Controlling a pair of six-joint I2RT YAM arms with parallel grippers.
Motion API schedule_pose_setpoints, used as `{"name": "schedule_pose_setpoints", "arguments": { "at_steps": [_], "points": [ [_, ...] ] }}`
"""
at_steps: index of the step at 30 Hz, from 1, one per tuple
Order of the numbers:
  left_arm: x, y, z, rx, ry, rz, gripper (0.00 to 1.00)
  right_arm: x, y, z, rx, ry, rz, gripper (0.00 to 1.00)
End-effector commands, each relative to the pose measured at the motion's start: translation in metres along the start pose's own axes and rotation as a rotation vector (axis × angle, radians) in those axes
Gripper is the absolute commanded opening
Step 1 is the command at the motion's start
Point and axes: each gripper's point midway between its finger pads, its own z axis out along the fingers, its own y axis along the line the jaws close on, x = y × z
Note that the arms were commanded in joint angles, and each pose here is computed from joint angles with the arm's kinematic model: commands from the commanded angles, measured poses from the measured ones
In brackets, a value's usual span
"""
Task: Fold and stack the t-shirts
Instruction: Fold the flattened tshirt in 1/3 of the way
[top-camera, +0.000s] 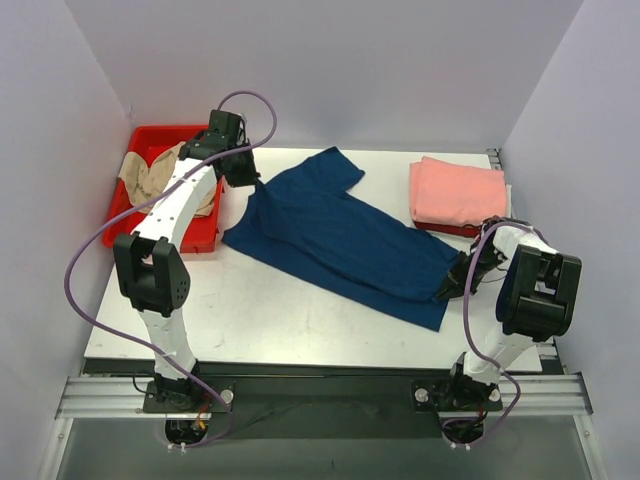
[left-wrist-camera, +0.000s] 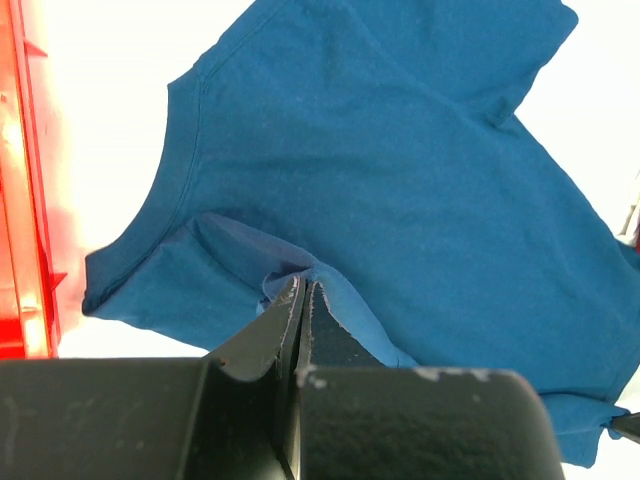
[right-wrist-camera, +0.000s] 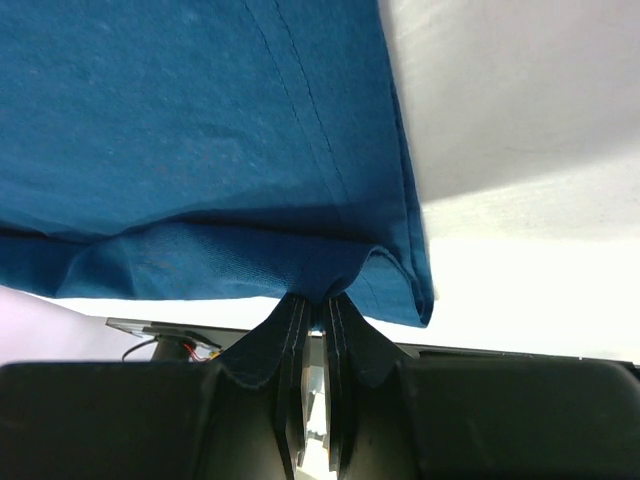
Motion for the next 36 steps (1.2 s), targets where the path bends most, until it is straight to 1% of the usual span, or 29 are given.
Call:
{"name": "schedule_pose_setpoints", "arguments": {
  "at_steps": [1,6,16,20,32,35,36],
  "points": [
    [-0.028,-0.009,-0.007,0.019,-0.083,-0.007,0.0,0.0,0.003,-0.005,-0.012,0.016,0.013,0.0],
    [-0.033,-0.006,-0.013,0.013,-0.106,-0.011,0.0,0.0,0.001,-0.007,-0.019,0.007,0.024,0.0],
    [-0.033,-0.003,-0.016,0.012,-0.102,-0.014,0.0,0.005,-0.001,-0.01,-0.035,0.002,0.038,0.0],
    [-0.031,-0.001,-0.01,0.009,-0.086,-0.013,0.0,0.005,-0.002,-0.008,-0.033,0.012,0.035,0.0],
    [-0.043,-0.005,-0.002,0.019,-0.111,-0.029,0.0,-0.007,0.001,-0.011,-0.036,-0.002,0.049,0.0],
    [-0.043,-0.008,0.007,0.029,-0.097,-0.028,0.0,-0.01,0.001,-0.009,-0.035,0.008,0.051,0.0],
    [-0.037,-0.007,0.016,0.028,-0.069,-0.028,0.0,-0.011,0.002,-0.009,-0.034,0.01,0.052,0.0]
  ]
}}
